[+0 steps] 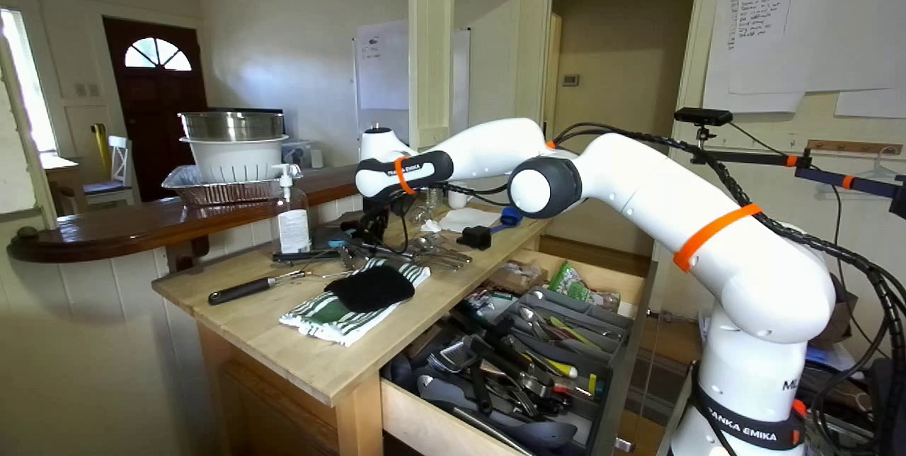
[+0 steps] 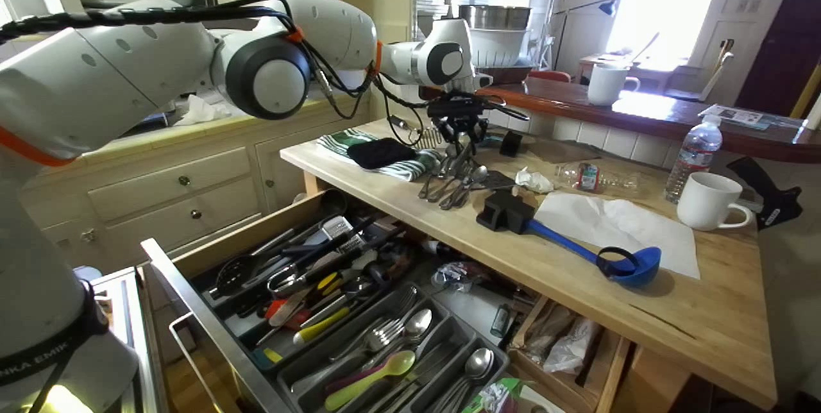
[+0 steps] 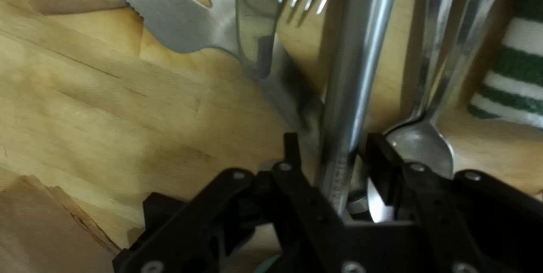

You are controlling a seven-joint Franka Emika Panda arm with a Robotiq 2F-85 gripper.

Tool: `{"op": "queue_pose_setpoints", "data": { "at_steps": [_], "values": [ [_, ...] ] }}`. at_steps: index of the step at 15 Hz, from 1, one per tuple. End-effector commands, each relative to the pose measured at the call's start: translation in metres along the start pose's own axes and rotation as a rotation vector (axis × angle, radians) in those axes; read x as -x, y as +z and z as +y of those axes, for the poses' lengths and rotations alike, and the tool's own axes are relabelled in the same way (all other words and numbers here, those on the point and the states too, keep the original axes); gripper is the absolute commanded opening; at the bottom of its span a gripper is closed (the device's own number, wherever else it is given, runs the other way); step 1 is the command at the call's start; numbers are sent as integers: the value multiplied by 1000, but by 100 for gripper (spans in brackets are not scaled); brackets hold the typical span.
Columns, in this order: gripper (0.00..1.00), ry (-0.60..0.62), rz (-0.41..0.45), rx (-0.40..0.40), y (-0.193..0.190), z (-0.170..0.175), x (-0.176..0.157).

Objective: Put the spatula inside the drawer

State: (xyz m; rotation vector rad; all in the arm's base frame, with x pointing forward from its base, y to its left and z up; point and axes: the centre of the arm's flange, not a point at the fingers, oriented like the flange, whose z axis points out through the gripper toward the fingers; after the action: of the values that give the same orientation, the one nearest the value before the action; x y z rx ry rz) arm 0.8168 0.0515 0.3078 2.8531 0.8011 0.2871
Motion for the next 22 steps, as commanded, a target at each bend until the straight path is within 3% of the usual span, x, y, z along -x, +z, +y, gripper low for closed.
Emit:
{"op": "queue_pose_setpoints", "data": {
  "at_steps": [1, 2, 3, 4, 15, 22],
  "values": [
    [14, -4, -6, -27, 6, 10, -16],
    [4, -7, -10, -24, 3, 9, -16],
    [2, -8, -11, -19, 1, 7, -15],
    [6, -13, -8, -20, -3, 4, -14],
    [6, 16, 3, -54, -44, -34, 13],
    [6, 211, -80, -65, -55, -69, 65]
  ]
}}
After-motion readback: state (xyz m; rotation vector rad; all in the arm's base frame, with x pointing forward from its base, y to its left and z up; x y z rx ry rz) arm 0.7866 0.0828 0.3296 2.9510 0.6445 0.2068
